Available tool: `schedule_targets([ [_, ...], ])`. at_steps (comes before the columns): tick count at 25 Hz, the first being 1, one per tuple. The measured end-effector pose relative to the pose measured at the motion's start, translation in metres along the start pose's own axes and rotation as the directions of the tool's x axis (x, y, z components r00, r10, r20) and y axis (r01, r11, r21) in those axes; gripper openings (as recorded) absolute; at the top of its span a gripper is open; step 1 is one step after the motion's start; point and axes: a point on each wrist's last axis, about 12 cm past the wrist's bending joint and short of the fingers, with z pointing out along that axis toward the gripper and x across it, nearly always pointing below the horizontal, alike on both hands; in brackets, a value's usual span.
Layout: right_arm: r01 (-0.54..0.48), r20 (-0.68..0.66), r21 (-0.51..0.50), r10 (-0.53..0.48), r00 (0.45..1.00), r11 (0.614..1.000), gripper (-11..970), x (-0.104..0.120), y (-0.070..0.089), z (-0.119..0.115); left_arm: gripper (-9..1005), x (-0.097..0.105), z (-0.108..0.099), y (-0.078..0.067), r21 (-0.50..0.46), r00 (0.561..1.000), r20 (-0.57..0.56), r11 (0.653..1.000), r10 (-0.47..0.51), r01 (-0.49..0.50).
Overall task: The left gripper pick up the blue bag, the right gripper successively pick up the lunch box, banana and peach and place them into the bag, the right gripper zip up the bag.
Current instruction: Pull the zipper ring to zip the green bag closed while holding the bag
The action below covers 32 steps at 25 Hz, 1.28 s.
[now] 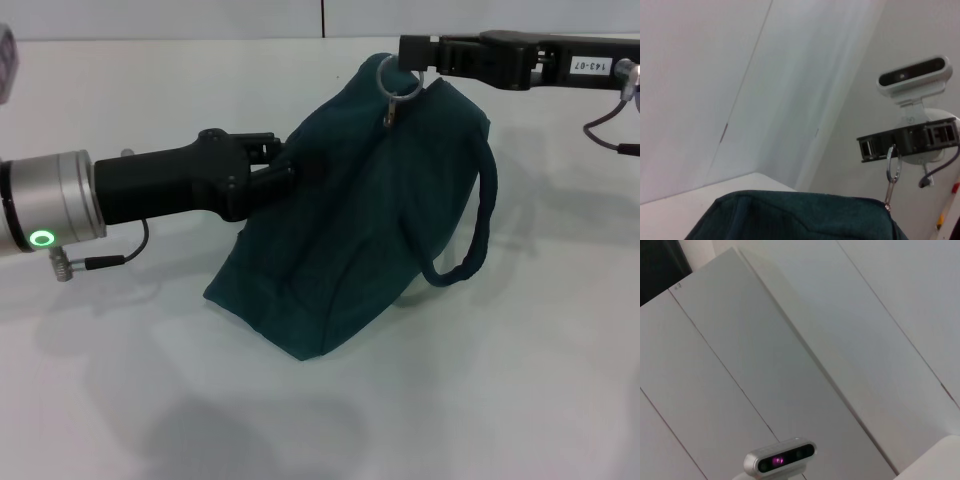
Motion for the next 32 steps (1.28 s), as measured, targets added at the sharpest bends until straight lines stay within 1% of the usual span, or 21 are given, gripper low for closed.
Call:
schedule_targets([
  [6, -0.009, 0.006, 0.026, 0.009, 1.0, 1.0, 16, 0.0017, -0.0035, 0.0001, 269, -0.0001, 0.0039, -0.0017, 0.029, 0.999, -0.029, 0.999, 0.018, -0.017],
  [11, -0.013, 0.006, 0.052, 0.013, 1.0, 0.999, 15, 0.0029, -0.0067, -0.0006, 215, -0.0009, 0.0027, -0.004, 0.055, 0.999, -0.033, 0.998, 0.028, -0.026],
  [16, -0.011, 0.006, 0.064, 0.011, 1.0, 0.998, 14, 0.0019, -0.008, -0.0019, 169, -0.0005, 0.0013, -0.0049, 0.067, 0.999, -0.044, 0.997, 0.029, -0.026],
  [24, -0.009, 0.008, 0.075, 0.009, 1.0, 0.997, 11, 0.0009, -0.0092, -0.0031, 126, 0.0019, 0.001, -0.0052, 0.071, 0.998, -0.061, 0.997, 0.025, -0.021],
  [32, -0.013, 0.016, 0.072, 0.012, 1.0, 0.997, 11, 0.0017, -0.0084, -0.0066, 125, 0.0041, -0.0012, -0.0052, 0.061, 0.998, -0.061, 0.998, 0.019, -0.015],
])
